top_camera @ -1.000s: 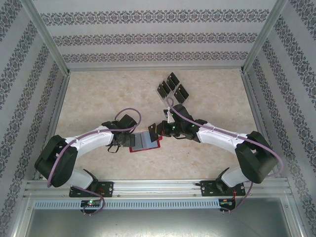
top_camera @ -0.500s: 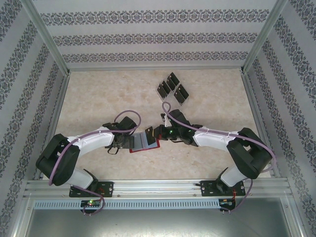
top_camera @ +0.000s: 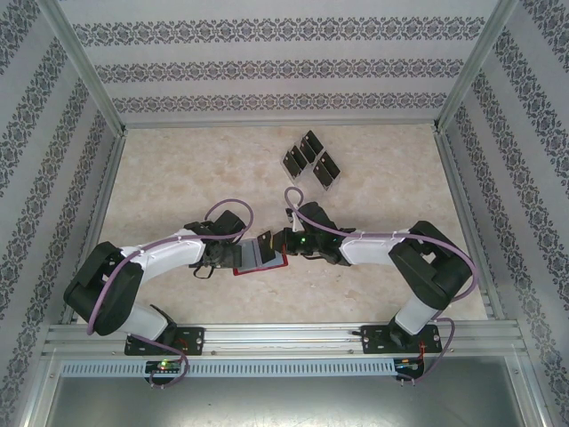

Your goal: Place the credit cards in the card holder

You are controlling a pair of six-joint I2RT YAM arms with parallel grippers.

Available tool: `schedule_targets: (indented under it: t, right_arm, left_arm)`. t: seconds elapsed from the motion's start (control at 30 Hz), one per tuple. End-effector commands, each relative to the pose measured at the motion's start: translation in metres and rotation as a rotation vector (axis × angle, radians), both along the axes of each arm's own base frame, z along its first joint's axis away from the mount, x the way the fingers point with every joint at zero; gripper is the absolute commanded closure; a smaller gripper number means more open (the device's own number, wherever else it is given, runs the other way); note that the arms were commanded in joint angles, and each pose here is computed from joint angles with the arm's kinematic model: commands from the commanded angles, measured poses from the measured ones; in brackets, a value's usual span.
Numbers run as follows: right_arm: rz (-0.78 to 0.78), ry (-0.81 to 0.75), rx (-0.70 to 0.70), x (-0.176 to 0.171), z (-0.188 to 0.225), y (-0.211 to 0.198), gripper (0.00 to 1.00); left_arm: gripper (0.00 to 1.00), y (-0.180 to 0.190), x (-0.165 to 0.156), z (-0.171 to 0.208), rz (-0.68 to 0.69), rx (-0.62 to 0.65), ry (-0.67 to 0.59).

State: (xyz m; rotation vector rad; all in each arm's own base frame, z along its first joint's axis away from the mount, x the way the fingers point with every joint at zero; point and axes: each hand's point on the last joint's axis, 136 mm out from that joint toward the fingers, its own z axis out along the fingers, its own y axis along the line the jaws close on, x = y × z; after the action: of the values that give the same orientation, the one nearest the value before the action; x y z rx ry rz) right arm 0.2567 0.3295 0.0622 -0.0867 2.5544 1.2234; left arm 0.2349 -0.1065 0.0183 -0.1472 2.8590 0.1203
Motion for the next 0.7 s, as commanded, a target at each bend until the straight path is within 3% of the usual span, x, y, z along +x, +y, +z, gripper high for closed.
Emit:
schedule_targets:
  t: [0.0,0.67]
  right_arm:
    - [0.017,0.005,0.029,-0.006,-0.002,0.008,1.0]
    - [0.021,0.034,0.068,-0.01,-0.009,0.019,1.0]
  left_arm:
    - [0.06,0.011,-0.015,-0.012,0.004,0.059,0.047]
    - [0.06,0.011,-0.015,-0.011,0.002,0.057,0.046]
